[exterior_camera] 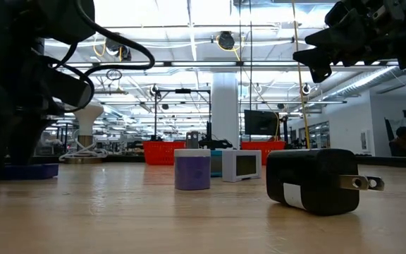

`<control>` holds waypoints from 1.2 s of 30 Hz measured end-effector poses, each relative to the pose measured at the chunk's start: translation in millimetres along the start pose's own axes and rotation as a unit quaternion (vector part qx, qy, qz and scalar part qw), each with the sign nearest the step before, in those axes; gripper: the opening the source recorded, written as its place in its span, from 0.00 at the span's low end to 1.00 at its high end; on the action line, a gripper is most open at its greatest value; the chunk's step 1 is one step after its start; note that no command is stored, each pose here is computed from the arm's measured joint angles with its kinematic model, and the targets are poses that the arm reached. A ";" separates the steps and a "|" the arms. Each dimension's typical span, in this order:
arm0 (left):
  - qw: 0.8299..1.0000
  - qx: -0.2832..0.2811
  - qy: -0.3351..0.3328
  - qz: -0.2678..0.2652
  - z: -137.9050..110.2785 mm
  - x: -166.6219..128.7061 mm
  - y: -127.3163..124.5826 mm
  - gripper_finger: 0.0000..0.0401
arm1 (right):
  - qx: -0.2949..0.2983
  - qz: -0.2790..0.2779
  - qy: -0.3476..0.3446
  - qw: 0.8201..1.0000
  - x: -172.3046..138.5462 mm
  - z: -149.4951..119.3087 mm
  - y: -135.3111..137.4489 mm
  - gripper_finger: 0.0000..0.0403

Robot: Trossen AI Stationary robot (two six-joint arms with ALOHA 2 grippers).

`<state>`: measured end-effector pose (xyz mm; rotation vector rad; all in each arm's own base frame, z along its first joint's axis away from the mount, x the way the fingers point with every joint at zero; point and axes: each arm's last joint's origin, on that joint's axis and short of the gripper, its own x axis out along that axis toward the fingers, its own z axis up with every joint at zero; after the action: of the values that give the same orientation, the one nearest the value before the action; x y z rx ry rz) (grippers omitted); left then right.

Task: Pick & Place Office items
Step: Put the dark blue digital timer into the left red basket

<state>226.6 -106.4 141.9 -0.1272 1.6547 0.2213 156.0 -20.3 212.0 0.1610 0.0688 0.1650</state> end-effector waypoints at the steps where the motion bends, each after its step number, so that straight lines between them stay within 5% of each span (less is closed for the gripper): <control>1: 1.000 -0.003 0.001 -0.001 -0.1 0.1 -0.2 0.61 | 0.000 0.000 0.000 1.000 0.0 0.0 0.0 0.49; 9: 0.997 -0.046 -0.056 -0.009 7.9 0.1 -4.8 0.38 | 0.000 0.000 0.000 1.000 0.0 0.0 0.0 0.49; 18: 0.986 -0.106 -0.127 0.003 17.9 -0.4 -5.3 0.42 | 0.000 0.000 0.000 1.000 0.0 -0.1 0.0 0.49; 27: 0.954 -0.083 -0.289 0.002 41.8 -26.0 -10.6 0.36 | 0.000 -0.001 0.000 1.000 0.0 0.1 0.0 0.49; 36: 0.895 -0.135 -0.423 0.028 59.0 -74.5 26.8 0.36 | -0.001 -0.001 -0.003 1.000 0.0 0.7 0.0 0.49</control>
<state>285.4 -71.0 212.8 -0.1635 0.7494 0.4752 156.0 -20.4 212.6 0.1589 0.0621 0.1620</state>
